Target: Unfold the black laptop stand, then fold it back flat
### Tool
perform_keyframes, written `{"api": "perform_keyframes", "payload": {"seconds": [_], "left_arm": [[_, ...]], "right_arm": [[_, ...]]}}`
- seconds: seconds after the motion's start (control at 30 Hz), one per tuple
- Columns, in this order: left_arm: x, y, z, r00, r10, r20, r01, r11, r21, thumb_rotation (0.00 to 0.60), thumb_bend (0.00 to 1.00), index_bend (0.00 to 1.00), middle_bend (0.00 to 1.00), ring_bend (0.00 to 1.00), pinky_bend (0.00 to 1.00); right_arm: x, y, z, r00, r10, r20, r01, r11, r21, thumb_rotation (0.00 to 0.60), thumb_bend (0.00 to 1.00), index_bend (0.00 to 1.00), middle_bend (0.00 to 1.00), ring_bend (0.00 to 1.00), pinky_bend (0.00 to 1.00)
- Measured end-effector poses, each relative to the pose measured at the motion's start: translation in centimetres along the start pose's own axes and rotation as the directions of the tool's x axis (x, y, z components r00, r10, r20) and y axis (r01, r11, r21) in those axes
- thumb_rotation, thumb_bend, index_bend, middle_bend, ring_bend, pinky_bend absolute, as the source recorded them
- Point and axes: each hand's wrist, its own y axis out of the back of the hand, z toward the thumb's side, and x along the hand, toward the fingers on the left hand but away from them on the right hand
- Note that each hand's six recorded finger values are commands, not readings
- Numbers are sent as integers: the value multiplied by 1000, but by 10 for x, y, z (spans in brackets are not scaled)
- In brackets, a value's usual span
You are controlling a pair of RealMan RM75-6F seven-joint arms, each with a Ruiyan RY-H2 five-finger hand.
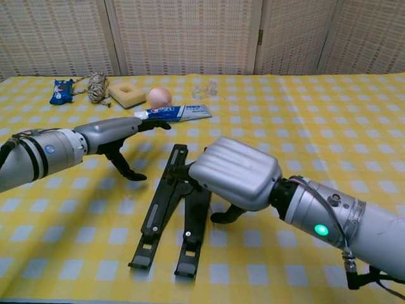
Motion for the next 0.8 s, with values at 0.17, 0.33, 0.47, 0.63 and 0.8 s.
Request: {"api": "perform_keyframes", "payload": {"seconds": [0.17,0.33,0.47,0.63,0.8], "left_arm": [[-10,11,-7,999,38,-9,-38,999,-20,600,256,0,0,0,0],[-18,13,-14,999,51,-19,-51,998,-38,600,256,0,0,0,0],[-21,15,-18,998,56,-26,-57,997,-45,600,256,0,0,0,0],[-25,17,-22,998,58,-34,-60,997,-57,600,257,0,0,0,0],[-27,18,-26,997,63,-43,-66,996,-67,600,257,0,0,0,0]], "right_arm": [[-1,3,0,985,157,-69,-156,988,8,600,212,33,159,227,185],[-11,14,0,958,265,-112,-260,964,58,600,212,33,157,210,168],[-22,21,1,952,279,-129,-266,958,109,600,212,33,156,197,155],[-29,22,7,946,290,-143,-268,951,156,600,212,33,156,191,140],[-34,18,12,940,306,-151,-274,941,198,600,212,33,155,182,121]]}}
